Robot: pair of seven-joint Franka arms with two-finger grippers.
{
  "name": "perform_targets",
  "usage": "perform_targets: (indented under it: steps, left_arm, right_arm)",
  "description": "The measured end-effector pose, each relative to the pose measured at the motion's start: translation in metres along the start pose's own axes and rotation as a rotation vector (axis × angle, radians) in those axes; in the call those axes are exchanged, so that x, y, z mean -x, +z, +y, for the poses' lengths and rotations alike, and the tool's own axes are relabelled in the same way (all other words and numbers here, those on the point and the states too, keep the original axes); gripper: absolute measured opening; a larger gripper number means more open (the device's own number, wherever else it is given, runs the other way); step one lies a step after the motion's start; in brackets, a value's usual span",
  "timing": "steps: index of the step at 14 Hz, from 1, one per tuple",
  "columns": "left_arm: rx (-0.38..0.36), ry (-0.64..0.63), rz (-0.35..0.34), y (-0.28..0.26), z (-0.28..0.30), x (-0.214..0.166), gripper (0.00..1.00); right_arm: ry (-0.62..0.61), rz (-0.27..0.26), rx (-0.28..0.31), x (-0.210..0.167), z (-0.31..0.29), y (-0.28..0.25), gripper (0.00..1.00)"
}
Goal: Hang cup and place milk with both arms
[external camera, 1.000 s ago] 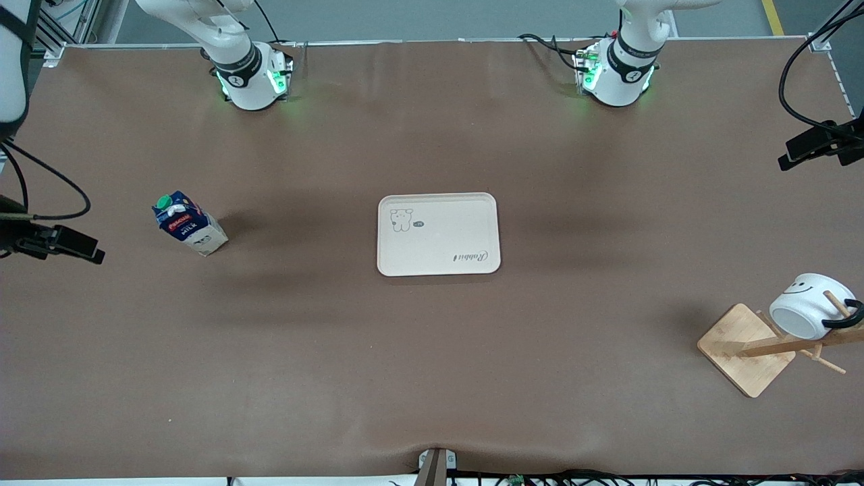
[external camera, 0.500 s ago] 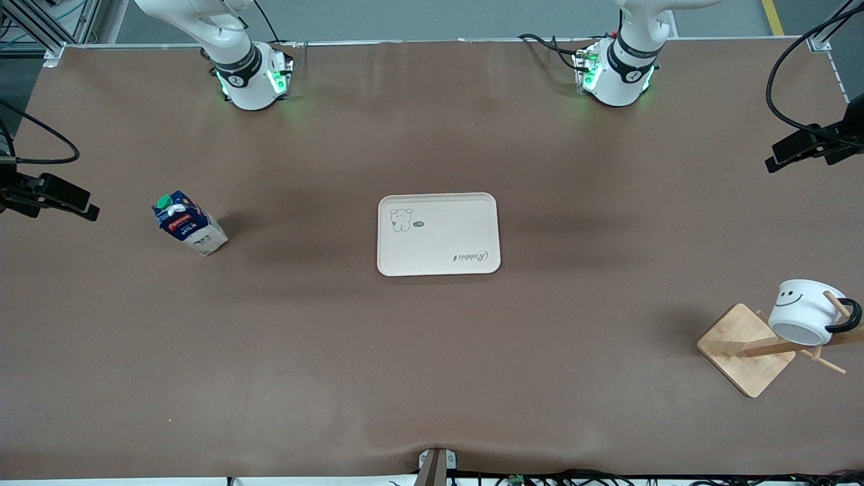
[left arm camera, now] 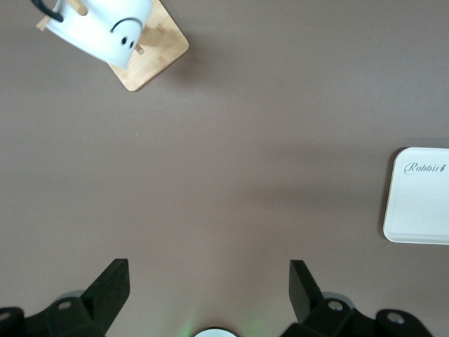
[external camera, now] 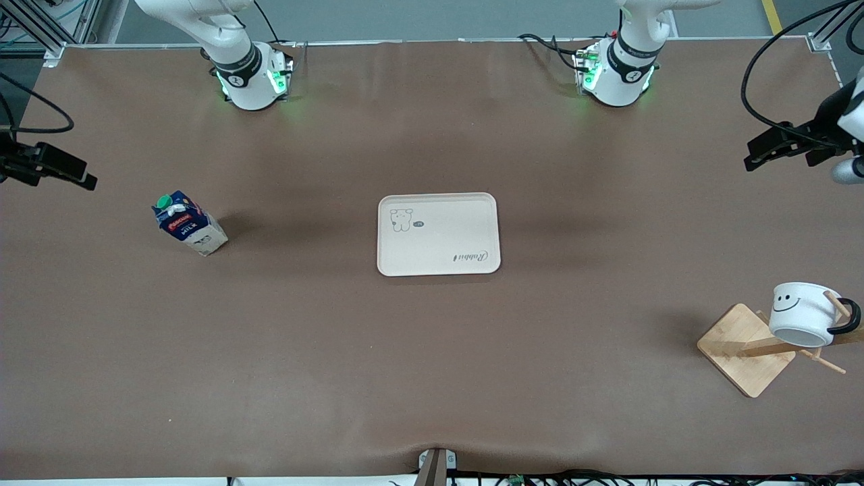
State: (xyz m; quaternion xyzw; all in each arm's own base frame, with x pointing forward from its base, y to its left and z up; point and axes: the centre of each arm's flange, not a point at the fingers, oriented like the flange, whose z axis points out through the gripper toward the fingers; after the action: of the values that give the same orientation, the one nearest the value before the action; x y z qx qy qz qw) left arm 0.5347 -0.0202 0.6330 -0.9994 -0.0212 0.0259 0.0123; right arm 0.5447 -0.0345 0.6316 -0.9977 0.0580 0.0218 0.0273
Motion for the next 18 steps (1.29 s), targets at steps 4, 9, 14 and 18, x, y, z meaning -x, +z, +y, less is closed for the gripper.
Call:
perform_targets:
  steps: [4, 9, 14, 18]
  left_arm:
    - [-0.001, 0.015, 0.003, -0.001, 0.001, 0.001, 1.00]
    - [-0.001, 0.014, 0.003, -0.002, 0.001, 0.001, 1.00]
    - [0.003, 0.013, 0.010, -0.005, 0.000, 0.001, 1.00]
    - [0.003, 0.013, 0.018, -0.008, 0.000, 0.001, 1.00]
  right_arm:
    - [-0.040, 0.059, 0.060, 0.018, -0.011, -0.011, 1.00]
    - [-0.048, 0.083, 0.063, 0.017, -0.016, -0.019, 1.00]
    - [-0.033, 0.074, 0.064, 0.014, -0.008, -0.015, 1.00]
    - [-0.033, 0.074, 0.065, 0.014, -0.008, -0.015, 1.00]
